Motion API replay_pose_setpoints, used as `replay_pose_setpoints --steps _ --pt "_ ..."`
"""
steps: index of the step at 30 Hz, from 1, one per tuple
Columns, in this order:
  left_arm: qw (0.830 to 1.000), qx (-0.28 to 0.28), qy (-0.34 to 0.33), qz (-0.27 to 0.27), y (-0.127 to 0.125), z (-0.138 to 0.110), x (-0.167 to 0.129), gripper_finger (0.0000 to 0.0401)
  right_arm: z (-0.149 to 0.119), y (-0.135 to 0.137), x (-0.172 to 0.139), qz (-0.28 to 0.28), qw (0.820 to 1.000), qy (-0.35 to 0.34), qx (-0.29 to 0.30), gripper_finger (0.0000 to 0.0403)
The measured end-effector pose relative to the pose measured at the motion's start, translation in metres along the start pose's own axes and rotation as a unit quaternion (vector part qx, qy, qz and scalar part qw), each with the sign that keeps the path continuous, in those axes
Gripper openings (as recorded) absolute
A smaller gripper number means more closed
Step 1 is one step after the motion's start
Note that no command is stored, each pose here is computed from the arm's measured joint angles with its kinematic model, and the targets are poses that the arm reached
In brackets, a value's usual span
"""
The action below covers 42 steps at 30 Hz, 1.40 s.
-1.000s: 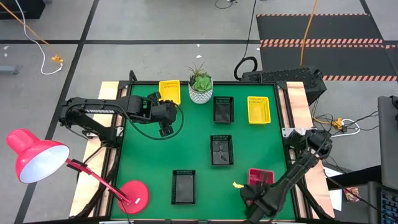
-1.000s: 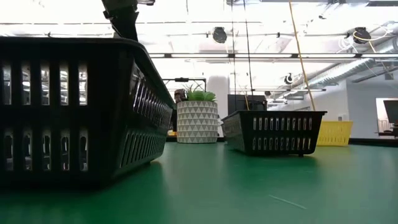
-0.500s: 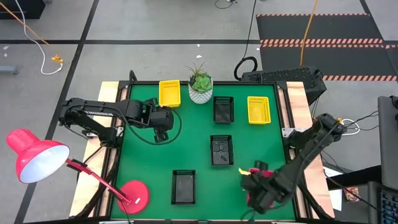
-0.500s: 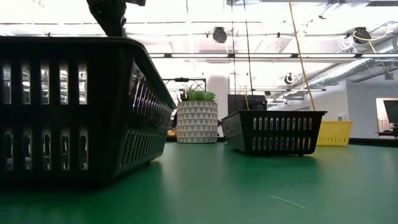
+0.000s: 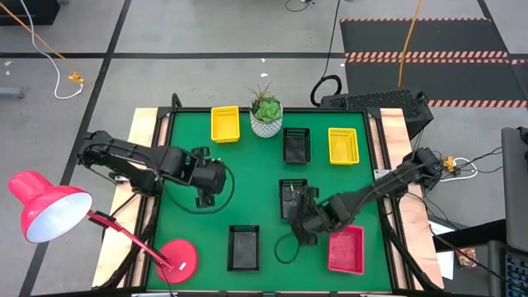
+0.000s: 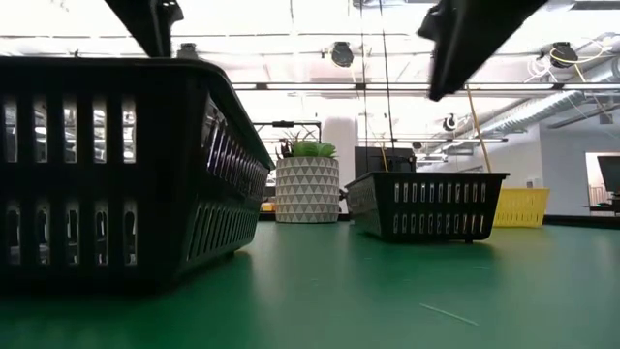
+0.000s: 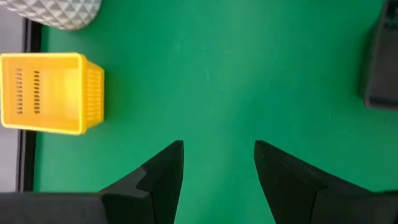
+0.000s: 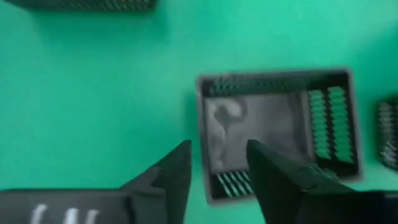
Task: Stack baskets by color
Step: Stack the middle black bin on the top black bin
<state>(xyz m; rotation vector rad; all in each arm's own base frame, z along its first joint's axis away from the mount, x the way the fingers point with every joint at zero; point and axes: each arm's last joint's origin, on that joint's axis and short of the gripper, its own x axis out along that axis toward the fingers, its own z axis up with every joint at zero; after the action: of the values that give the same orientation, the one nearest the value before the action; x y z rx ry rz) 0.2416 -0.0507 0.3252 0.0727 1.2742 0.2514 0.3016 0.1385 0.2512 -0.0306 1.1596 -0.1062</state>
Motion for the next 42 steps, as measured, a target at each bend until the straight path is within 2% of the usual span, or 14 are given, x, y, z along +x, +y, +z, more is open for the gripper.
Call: replay_pose_setpoints --steps 3,6,9,12,19,22,27,30,35,42 --pt "1.000 0.006 0.017 0.003 -0.006 -0.007 -0.003 0.0198 0.003 -0.006 0.012 0.023 1.000 -0.018 0.003 0.0192" --pt "1.000 0.015 0.027 0.004 -0.013 -0.013 -0.006 0.0198 -0.004 -0.010 0.028 0.028 1.000 -0.009 0.004 0.0220" --pt "1.000 0.020 0.016 -0.004 -0.019 -0.016 -0.011 0.0198 -0.013 -0.010 0.044 0.020 1.000 0.010 -0.005 0.0226" --pt "0.999 0.031 -0.002 -0.016 -0.028 -0.019 -0.014 0.0198 -0.017 -0.007 0.055 0.013 0.999 0.026 -0.014 0.0216" --pt "0.996 0.039 -0.045 -0.062 -0.044 -0.039 0.000 0.0198 -0.021 -0.003 0.076 0.001 0.998 0.056 -0.041 0.0171" --pt "0.994 0.019 -0.074 -0.082 -0.046 -0.052 0.009 0.0198 -0.019 -0.003 0.077 0.004 0.998 0.050 -0.047 0.0130" --pt "0.979 -0.013 -0.159 -0.125 -0.047 -0.070 0.023 0.0198 -0.017 -0.003 0.078 0.028 0.995 0.048 -0.080 0.0020" --pt "0.969 -0.022 -0.196 -0.151 -0.047 -0.080 0.030 0.0198 -0.014 -0.008 0.079 0.030 0.995 0.047 -0.083 0.0011" --pt "0.966 -0.047 -0.208 -0.148 -0.042 -0.094 0.042 0.0198 -0.005 -0.024 0.058 0.013 0.996 0.041 -0.082 0.0004" --pt "0.964 -0.063 -0.220 -0.138 -0.042 -0.096 0.048 0.0198 0.028 -0.050 -0.010 -0.061 0.992 -0.014 -0.107 0.0005"
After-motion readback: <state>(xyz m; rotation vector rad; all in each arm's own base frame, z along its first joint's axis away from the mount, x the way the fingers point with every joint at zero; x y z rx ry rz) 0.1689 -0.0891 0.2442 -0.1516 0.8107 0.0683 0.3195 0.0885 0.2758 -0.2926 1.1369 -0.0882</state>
